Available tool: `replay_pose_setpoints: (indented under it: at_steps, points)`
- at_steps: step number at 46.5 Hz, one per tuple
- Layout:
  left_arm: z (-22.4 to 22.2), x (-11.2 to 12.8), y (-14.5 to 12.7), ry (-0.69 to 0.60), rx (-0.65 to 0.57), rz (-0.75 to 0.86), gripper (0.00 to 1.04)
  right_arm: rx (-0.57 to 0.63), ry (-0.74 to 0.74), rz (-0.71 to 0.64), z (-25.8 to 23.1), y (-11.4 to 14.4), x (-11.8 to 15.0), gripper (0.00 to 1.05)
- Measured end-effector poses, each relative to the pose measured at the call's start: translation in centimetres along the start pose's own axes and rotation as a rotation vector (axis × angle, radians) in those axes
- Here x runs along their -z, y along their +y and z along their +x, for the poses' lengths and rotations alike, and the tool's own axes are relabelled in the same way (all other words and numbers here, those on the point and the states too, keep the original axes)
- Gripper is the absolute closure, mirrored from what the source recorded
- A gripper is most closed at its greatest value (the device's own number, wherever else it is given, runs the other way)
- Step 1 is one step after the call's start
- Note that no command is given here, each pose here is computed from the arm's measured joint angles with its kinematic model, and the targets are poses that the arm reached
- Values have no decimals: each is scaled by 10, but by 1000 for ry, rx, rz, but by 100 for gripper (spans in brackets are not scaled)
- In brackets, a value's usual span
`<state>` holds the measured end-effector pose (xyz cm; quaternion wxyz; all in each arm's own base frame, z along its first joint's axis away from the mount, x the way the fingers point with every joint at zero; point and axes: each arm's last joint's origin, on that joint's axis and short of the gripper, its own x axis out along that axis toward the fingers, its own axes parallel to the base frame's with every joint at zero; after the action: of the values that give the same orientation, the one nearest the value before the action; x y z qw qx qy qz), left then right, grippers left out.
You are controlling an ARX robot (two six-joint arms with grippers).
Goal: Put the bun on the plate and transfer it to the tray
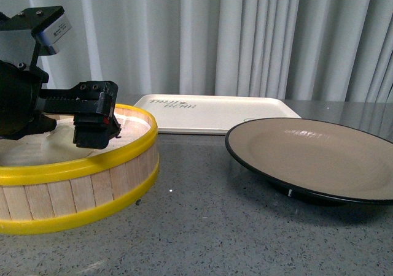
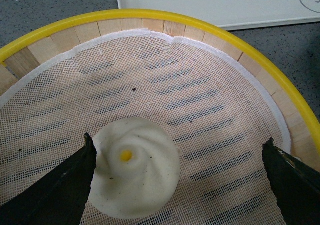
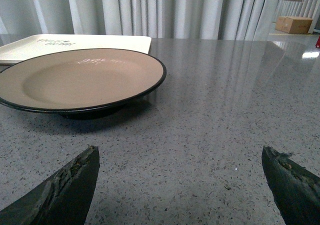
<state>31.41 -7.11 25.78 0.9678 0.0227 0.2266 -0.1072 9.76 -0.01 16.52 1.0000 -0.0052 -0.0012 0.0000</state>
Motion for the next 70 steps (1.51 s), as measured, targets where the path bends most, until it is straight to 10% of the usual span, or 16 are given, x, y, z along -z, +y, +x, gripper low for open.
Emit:
replay_pose_setpoints:
  at_steps: [34, 57, 70]
  points:
    - [16, 0, 11, 21, -38, -44, 7, 0, 0, 0, 0, 0, 0, 8]
    - [15, -2, 11, 8, -50, -38, 94, 0, 0, 0, 0, 0, 0, 8]
    - [-12, -26, -5, -120, -17, -4, 101, 0, 0, 0, 0, 0, 0, 8]
